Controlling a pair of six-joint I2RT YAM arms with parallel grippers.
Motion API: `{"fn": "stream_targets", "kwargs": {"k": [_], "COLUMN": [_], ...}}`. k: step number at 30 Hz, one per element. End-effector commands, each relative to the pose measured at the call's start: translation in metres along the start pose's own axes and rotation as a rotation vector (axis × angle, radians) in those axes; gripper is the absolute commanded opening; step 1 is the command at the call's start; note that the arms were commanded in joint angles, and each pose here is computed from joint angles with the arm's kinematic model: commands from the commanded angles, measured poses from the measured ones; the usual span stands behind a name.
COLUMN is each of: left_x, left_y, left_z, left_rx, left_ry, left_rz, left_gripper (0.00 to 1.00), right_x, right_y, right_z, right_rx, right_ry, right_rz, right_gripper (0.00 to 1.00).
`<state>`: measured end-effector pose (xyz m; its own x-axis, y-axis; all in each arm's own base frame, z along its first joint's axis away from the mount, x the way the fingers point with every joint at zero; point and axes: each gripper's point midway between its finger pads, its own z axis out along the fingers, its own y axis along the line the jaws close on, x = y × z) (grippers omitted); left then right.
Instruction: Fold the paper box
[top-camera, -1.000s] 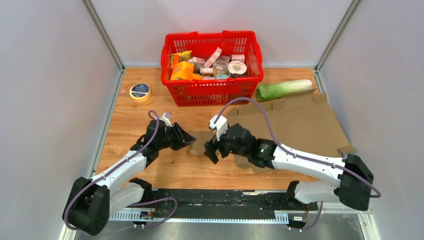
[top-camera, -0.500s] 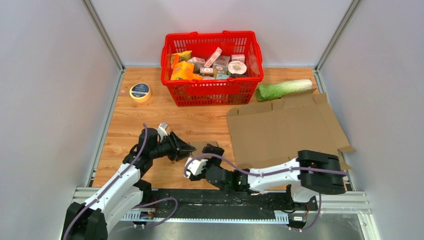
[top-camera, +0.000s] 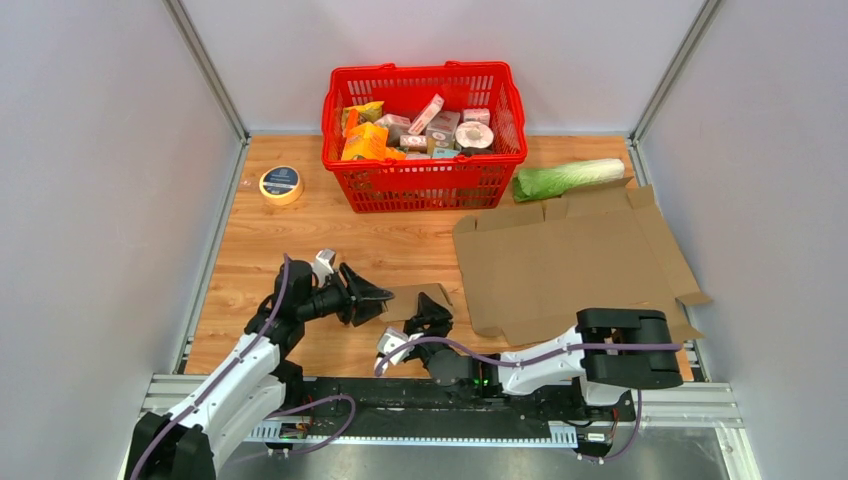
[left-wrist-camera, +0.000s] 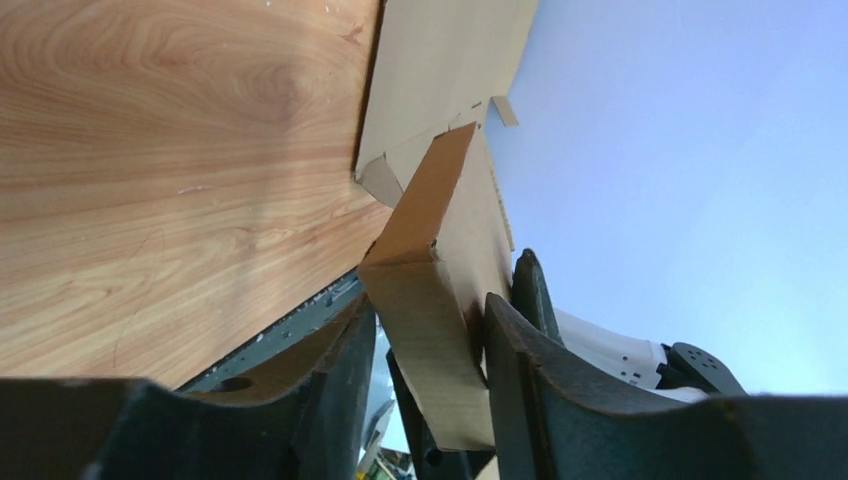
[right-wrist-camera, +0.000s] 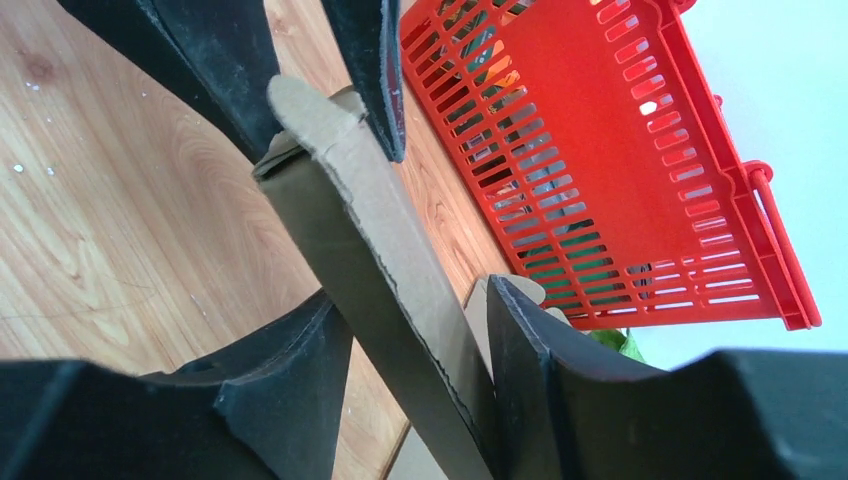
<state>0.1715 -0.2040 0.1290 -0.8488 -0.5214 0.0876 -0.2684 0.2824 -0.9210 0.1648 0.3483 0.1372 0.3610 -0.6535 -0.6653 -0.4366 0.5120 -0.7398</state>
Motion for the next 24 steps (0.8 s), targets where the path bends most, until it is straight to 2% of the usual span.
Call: {"fn": "stream_targets", "kwargs": {"k": [1,2,3,4,5,6,7,8,9,12,15,18,20,23,24], "left_x": [-0.005,-0.008,-0.011,-0.015,-0.021,-0.024,-0.032,-0.036,-0.037,-0.041,-0.045,-0.05,-0.05,-0.055,-0.058], "left_y": [0.001,-0.009,-0.01,0.002,-0.013,-0.016,-0.001,-0.005,-0.006,0.012,0.028,0.017,-0.005,-0.024,-0.023], "left_z": [0.0,-0.003,-0.007,-0.016,-0.027,-0.038,-0.051,-0.061,-0.071,-0.08,-0.079,-0.073,-0.069,-0.059,-0.056], "left_rx": [-0.011,-0.009,-0.028,-0.118,-0.133,-0.158,-0.266,-0.285,-0.286,-0.343,-0.396,-0.392,-0.34,-0.311,-0.329], "left_ry": [-0.026,-0.042,-0.062,-0.103,-0.143,-0.186,-0.244,-0.281,-0.324,-0.366,-0.355,-0.346,-0.345,-0.341,-0.333], "left_rz": [0.029,0.07,0.181,0.214,0.365,0.433,0.455,0.535,0.575,0.605,0.634,0.665,0.703,0.768,0.774], "left_gripper": [0.58,0.61,0.64,0.69,0.71,0.71,0.72,0.72,0.72,0.73,0.68,0.58,0.57,0.53,0.53], "right_x": [-0.019,-0.018,-0.015,-0.022,-0.023,-0.015,-0.013,-0.024,-0.006,0.002,0.015,0.029,0.039,0.043,0.041], "right_y": [-0.019,-0.017,-0.015,-0.009,-0.005,-0.003,0.004,0.003,0.011,0.021,0.027,0.036,0.044,0.045,0.044], "right_z": [-0.006,-0.006,-0.008,-0.007,-0.007,-0.012,-0.013,-0.011,-0.017,-0.021,-0.016,-0.011,-0.008,-0.001,0.0], "right_rx": [0.025,0.011,-0.015,-0.061,-0.094,-0.139,-0.194,-0.239,-0.313,-0.492,-0.619,-0.742,-0.777,-0.765,-0.743], "right_ry": [-0.035,-0.027,-0.009,-0.015,-0.002,0.038,0.052,0.057,0.136,0.242,0.371,0.536,0.585,0.586,0.591], "right_rz": [0.172,0.175,0.152,0.196,0.205,0.173,0.229,0.265,0.227,0.284,0.341,0.44,0.457,0.511,0.561], "right_gripper": [0.46,0.44,0.43,0.43,0.42,0.42,0.42,0.43,0.43,0.45,0.48,0.52,0.54,0.57,0.65]}}
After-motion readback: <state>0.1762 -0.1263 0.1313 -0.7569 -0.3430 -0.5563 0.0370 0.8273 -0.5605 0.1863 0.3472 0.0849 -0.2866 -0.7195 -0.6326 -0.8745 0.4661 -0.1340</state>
